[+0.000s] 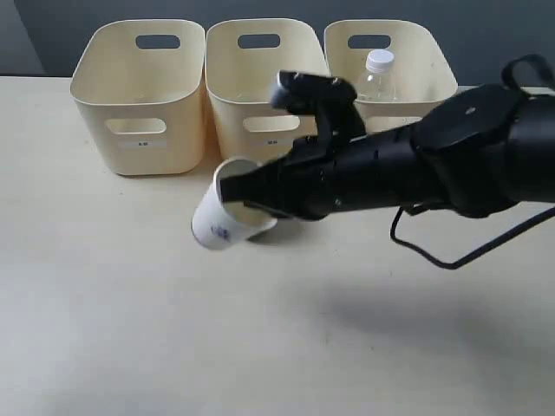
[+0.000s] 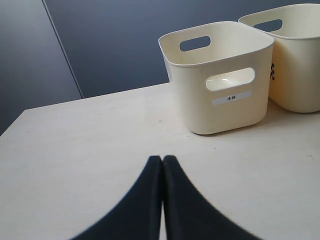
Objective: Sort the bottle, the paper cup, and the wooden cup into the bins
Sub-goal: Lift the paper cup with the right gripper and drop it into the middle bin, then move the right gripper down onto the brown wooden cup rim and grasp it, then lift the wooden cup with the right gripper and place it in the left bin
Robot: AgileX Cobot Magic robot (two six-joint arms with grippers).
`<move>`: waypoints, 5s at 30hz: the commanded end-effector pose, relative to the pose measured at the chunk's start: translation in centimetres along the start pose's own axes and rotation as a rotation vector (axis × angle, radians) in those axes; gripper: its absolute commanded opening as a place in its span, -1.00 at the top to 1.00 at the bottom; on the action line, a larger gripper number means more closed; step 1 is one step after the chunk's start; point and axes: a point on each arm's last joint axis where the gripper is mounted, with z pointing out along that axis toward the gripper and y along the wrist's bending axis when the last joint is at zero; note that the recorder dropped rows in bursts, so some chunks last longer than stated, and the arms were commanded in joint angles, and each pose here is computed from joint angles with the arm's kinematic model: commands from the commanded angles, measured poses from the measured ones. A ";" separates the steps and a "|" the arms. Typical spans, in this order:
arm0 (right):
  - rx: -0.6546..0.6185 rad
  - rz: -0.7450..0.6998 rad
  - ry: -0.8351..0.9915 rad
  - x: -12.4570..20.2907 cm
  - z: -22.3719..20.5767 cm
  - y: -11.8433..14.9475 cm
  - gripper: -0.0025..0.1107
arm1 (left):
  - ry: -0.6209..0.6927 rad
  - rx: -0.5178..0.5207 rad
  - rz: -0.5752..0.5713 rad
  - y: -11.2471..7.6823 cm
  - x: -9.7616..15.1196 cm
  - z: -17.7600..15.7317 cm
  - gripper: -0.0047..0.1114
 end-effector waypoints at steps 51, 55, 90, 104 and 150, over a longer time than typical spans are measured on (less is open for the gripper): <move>0.468 -0.122 -0.555 -13.4 5.7 -4.6 -0.13 | -0.005 0.004 -0.006 0.0 0.0 0.0 0.92; 0.418 -0.095 -0.510 -13.0 6.1 -4.4 -0.13 | -0.005 0.004 -0.006 0.0 0.0 0.0 0.92; 0.217 -0.125 0.214 -8.3 2.3 -0.8 0.29 | -0.005 0.004 -0.006 0.0 0.0 0.0 0.92; 0.244 -0.048 0.282 -6.4 6.5 -2.7 0.05 | -0.005 0.004 -0.006 0.0 0.0 0.0 0.92; 0.320 0.066 0.324 -3.8 10.9 -5.5 0.06 | -0.005 0.004 -0.006 0.0 0.0 0.0 0.92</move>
